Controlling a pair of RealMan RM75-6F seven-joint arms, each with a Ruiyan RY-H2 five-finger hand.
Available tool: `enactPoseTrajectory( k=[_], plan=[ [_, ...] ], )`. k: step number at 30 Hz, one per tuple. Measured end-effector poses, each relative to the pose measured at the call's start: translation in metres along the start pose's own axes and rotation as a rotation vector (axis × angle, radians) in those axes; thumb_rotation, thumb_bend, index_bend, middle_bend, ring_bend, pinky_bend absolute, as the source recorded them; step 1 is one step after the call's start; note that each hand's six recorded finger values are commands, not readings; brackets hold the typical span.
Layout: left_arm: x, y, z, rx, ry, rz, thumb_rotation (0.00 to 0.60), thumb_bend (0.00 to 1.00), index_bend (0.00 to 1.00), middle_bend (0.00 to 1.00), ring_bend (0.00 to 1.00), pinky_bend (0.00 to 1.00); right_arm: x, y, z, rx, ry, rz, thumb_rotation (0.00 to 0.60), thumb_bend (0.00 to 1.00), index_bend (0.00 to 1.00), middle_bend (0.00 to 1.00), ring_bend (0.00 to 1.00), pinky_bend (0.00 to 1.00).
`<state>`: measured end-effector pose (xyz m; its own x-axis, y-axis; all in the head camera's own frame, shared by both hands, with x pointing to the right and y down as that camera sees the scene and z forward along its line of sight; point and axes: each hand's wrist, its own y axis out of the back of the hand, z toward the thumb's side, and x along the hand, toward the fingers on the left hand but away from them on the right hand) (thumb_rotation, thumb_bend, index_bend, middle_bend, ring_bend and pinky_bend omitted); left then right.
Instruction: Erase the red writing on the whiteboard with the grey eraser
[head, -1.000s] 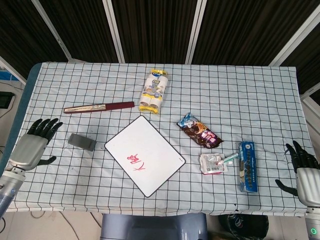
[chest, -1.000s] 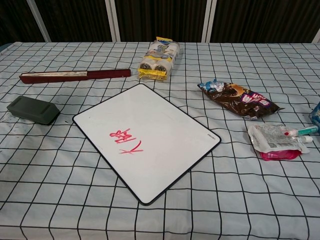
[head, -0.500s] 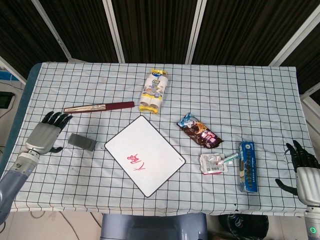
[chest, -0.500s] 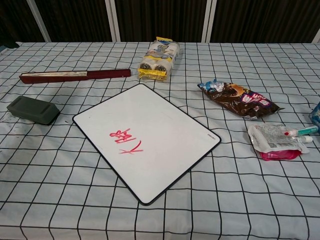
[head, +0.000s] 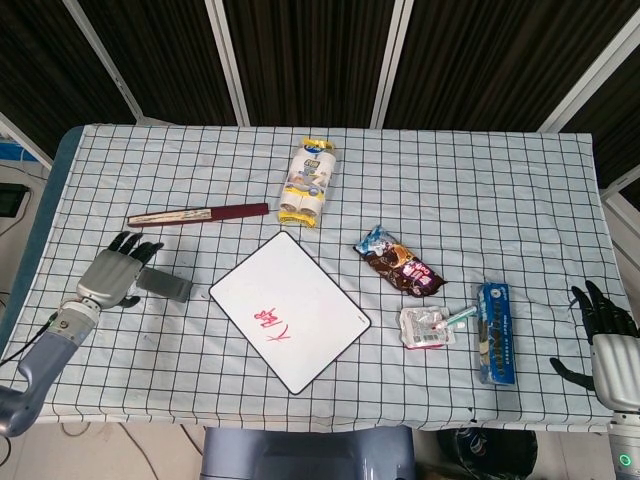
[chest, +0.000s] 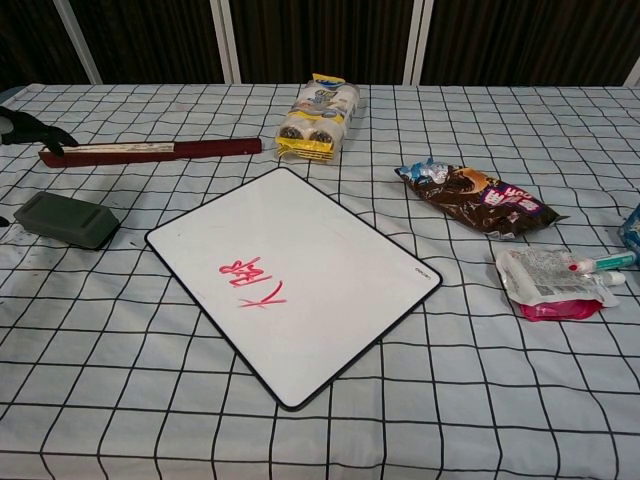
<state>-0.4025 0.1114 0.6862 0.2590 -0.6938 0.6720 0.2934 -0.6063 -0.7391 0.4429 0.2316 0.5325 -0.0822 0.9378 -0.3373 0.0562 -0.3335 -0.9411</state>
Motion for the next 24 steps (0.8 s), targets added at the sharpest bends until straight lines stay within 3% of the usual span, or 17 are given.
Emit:
enactPoseTrajectory(
  k=[16,24],
  plan=[
    [0.018,-0.012,0.028,0.028,-0.054,-0.002,0.600,0.17,0.28,0.29,0.00,0.04,-0.001,0.001,-0.002,-0.002,-0.006,-0.001,0.600,0.11,0.01,0.04,0.14,0.19],
    [0.019,-0.011,0.026,0.034,-0.041,0.019,0.600,0.17,0.32,0.33,0.00,0.04,-0.001,0.001,-0.003,-0.003,-0.007,0.001,0.600,0.11,0.01,0.04,0.14,0.19]
  ],
)
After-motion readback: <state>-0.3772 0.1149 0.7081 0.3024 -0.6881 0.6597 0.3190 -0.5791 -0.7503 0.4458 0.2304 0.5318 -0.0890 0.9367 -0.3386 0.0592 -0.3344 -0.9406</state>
